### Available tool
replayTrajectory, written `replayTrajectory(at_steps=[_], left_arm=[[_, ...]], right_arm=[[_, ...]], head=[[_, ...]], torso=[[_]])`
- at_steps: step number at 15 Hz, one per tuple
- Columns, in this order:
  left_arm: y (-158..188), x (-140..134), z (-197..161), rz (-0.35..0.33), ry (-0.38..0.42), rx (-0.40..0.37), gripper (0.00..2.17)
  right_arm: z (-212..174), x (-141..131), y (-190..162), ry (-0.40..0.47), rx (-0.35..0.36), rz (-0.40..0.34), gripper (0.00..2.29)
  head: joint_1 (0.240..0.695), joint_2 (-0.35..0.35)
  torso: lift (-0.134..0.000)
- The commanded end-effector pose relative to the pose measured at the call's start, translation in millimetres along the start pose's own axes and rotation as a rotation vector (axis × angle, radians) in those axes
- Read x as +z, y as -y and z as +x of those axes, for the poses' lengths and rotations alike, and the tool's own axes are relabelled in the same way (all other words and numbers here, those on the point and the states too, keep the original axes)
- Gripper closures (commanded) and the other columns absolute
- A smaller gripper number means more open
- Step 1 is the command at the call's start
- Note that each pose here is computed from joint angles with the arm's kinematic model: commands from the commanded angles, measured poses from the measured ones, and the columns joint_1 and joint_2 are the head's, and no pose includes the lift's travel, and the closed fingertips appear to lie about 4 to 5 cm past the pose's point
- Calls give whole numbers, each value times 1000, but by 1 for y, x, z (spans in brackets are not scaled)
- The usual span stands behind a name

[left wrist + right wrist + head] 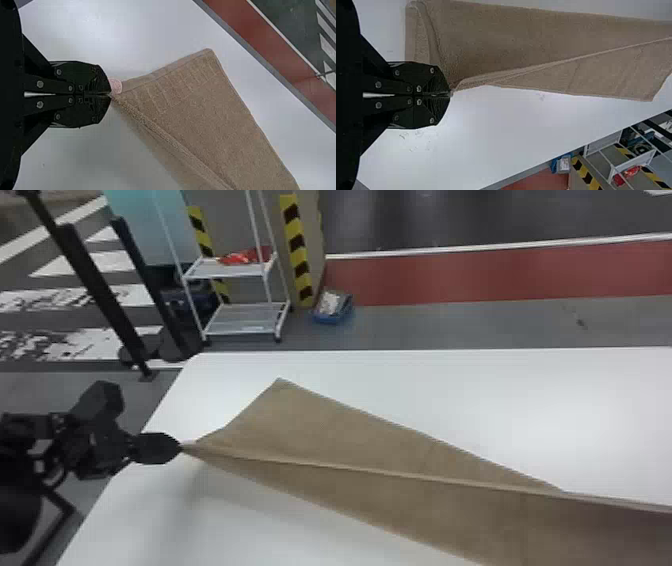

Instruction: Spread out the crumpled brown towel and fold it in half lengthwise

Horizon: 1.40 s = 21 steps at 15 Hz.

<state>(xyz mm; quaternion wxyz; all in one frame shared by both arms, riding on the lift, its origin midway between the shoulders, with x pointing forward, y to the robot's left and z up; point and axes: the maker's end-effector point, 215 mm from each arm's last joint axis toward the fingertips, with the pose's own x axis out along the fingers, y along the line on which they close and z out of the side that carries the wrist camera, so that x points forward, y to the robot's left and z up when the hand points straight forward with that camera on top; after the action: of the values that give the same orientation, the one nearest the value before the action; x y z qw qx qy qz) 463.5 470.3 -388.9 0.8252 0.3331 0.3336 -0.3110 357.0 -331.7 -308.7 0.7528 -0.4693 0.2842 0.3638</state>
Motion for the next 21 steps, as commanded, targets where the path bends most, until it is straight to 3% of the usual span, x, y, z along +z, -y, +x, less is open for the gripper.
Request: replayTrajectory(at_steps=[1, 4, 10, 16, 21], left_arm=[[-3, -3, -2, -5, -4, 3, 2003], [-3, 8, -1, 6, 11, 5, 2003], [-8, 51, 0, 7, 41, 17, 2000], [11, 117, 43, 46, 93, -15, 2000], [-1, 153, 57, 76, 105, -4, 2000]], right_arm=[[-5, -14, -20, -9, 19, 11, 1328], [-1, -11, -51, 13, 57, 20, 1328], [-13, -32, -70, -8, 54, 64, 1332], [-12, -39, -80, 4, 50, 119, 1332], [-16, -68, -80, -31, 42, 173, 1453]], head=[[695, 190], [695, 192], [695, 177], [695, 81], [695, -11]], torso=[[-125], [-125], [-125], [-125], [-125]])
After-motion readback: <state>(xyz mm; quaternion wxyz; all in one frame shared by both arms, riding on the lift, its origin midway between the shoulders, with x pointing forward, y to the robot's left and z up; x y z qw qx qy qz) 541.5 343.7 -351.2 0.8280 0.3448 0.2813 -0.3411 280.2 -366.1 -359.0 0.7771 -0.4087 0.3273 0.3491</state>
